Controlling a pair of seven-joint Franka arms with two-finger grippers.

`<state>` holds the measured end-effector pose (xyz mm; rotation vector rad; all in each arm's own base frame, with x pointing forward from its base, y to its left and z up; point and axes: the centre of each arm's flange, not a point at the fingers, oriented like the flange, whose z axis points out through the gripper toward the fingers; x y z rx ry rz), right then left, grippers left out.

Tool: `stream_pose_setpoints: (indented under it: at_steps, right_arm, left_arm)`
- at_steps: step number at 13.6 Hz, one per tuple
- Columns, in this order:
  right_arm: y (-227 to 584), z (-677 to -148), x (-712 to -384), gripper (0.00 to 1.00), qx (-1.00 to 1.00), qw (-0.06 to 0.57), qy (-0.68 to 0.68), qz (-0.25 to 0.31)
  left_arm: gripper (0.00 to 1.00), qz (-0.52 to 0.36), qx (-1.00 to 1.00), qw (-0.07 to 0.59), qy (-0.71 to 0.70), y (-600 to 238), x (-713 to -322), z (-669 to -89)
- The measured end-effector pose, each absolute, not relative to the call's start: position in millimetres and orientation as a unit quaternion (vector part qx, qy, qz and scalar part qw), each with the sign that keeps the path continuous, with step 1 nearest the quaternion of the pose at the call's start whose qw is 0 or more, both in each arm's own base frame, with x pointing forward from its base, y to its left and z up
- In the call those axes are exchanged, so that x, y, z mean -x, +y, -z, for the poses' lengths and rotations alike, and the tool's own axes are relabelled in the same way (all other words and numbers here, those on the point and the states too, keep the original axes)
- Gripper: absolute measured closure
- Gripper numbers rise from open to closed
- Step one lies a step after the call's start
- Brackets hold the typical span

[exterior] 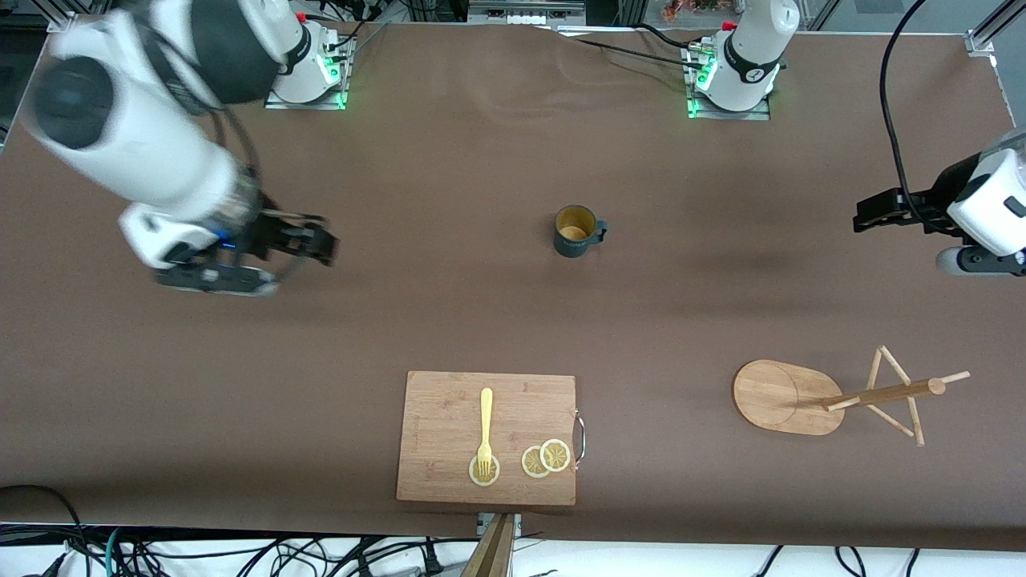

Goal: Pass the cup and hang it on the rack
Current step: 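Release the mug and withdraw the right gripper while the left gripper approaches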

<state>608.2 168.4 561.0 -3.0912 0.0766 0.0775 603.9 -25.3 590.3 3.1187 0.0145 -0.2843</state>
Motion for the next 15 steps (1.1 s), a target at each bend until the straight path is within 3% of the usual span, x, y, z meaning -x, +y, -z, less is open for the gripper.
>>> stream_pose_setpoints:
  at_steps: [3,8,15]
  right_arm:
    - [98,-593,-586,0.00,0.999,0.027,-0.002,-0.035]
    - [61,-592,-560,0.00,0.998,0.033,-0.021,-0.045]
    - [25,-591,-562,0.00,0.999,0.010,-0.031,-0.041]
  left_arm:
    - [0.00,0.095,-0.995,0.004,-0.014,-47,-605,-585]
    - [0.00,0.113,-0.989,0.006,-0.093,-101,-604,-566]
    - [0.00,0.182,-0.893,0.140,-0.386,-130,-586,-470]
